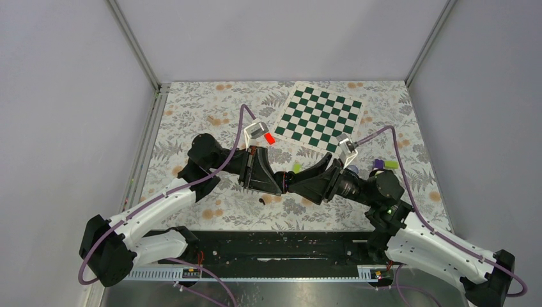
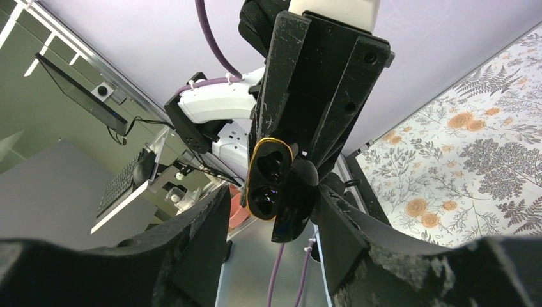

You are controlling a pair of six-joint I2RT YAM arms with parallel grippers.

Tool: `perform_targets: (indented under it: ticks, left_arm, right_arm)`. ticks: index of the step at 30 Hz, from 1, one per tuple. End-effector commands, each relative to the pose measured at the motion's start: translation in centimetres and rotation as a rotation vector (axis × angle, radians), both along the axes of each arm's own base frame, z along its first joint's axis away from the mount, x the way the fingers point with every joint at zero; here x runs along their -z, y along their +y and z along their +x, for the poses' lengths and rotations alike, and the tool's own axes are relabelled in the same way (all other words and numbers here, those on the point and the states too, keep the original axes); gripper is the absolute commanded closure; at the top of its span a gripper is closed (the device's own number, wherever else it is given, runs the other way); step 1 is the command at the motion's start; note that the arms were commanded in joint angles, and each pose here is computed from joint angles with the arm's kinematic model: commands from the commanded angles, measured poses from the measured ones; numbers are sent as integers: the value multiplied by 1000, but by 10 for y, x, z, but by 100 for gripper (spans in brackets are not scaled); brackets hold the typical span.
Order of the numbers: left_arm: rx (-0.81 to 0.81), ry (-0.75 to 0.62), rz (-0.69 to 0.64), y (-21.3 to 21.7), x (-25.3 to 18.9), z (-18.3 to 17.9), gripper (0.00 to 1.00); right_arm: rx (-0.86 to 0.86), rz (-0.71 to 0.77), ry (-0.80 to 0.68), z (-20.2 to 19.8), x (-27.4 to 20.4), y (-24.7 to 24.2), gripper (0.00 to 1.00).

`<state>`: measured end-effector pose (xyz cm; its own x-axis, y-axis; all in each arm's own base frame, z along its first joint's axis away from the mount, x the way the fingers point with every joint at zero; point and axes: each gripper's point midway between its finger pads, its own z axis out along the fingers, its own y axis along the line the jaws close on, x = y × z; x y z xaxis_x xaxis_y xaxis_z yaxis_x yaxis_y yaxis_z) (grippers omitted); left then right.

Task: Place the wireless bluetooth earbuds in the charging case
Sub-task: Open the charging case.

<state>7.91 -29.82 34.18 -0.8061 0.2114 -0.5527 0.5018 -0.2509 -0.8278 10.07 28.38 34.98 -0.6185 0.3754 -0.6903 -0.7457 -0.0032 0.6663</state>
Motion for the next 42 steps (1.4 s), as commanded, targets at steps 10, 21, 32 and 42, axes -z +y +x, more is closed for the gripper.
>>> perform_targets:
  ticks: [10,21,32,42]
  left_arm:
    - [17,-98,-48,7,-17,-10,100]
    - [14,-112,-51,8,-21,-10,100]
    - [10,-117,-50,9,-21,-9,100]
    - [4,-113,-47,9,-19,-8,100]
  right_arm:
    - [-5,105,-20,3,-24,-8,51]
    - [-18,70,13,9,-12,-1,50]
    - [-25,93,23,9,-7,-3,51]
    - [-73,133,28,7,-11,-3,61]
